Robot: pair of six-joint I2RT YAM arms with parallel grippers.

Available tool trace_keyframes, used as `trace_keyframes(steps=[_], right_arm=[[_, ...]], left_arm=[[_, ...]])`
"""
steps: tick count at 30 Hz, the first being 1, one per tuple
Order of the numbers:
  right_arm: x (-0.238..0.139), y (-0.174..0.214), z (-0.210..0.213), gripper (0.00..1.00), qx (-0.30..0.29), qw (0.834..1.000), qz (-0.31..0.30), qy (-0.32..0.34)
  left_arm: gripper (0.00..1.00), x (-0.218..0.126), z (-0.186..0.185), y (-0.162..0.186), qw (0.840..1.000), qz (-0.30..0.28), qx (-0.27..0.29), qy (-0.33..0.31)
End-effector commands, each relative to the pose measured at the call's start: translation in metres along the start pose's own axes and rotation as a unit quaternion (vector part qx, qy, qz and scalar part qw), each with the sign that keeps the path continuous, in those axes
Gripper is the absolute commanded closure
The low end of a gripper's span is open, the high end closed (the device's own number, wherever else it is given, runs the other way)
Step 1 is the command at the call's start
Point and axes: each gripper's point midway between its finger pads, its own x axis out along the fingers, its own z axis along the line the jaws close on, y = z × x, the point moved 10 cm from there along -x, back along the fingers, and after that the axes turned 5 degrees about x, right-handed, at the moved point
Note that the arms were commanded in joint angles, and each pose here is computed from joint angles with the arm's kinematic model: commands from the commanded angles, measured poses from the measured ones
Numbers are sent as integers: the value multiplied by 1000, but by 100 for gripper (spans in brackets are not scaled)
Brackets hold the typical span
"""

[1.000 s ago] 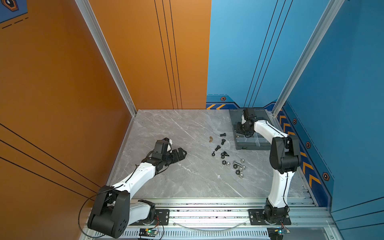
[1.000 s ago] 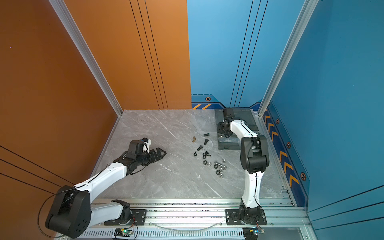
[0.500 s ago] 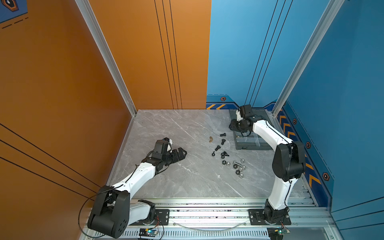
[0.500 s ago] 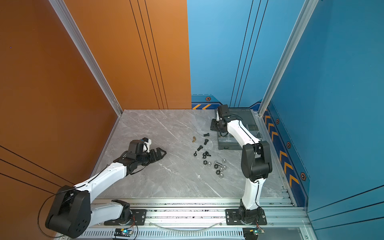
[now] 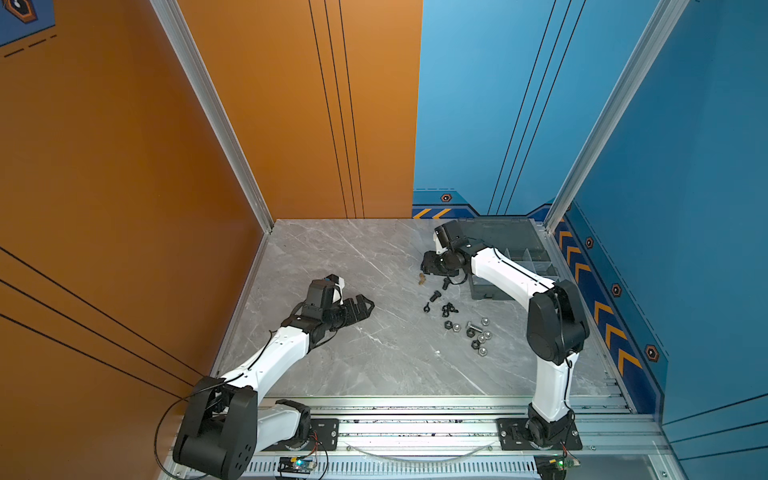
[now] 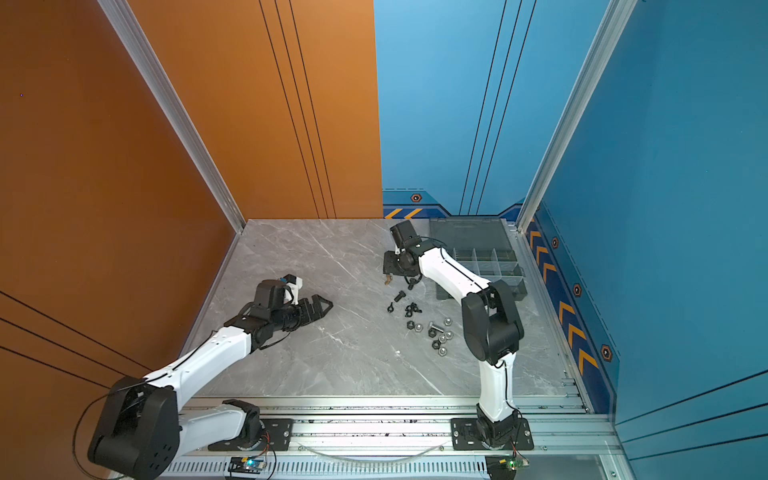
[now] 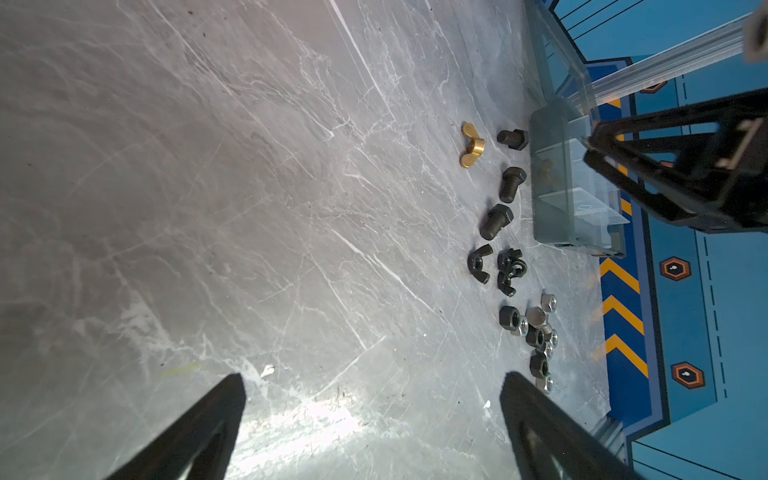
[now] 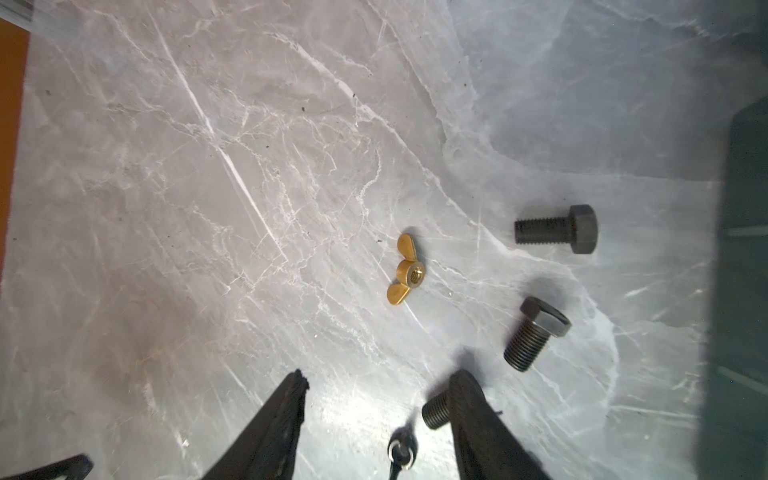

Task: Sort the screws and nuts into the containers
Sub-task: 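Move the right gripper back to the second brass wing nut, then close the right gripper on the second brass wing nut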

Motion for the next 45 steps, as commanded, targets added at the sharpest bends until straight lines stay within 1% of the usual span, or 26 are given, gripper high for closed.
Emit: trace_keyframes(steps=[1, 3, 5, 11, 17, 18, 21, 37, 45], right_arm=[[14, -2, 6, 42, 4, 999, -19, 35], [20, -2, 7, 42, 1, 999, -18, 48], [35, 1, 4, 41, -1, 998, -6, 63], [56, 4, 2, 42, -13, 997, 2, 83], [73, 4, 0, 46, -29, 995, 7, 94], [71, -3, 4, 47, -30, 996, -2, 88], [77, -5, 3, 51, -33, 995, 2, 91], [97, 3, -9, 54, -42, 993, 31, 108], [103, 3, -16, 60, -43, 991, 37, 118]], left_arm=[[2, -3, 3, 5, 1000, 10, 4, 8], [2, -4, 3, 5, 1000, 10, 4, 9], [2, -4, 3, 6, 1000, 10, 4, 9], [2, -5, 3, 6, 1000, 10, 1, 8], [2, -5, 3, 6, 1000, 9, 0, 7], [2, -6, 4, 6, 1000, 8, 0, 6], [2, -7, 3, 6, 1000, 8, 0, 6], [2, -6, 4, 5, 1000, 8, -1, 3], [2, -7, 3, 5, 1000, 7, 0, 3]])
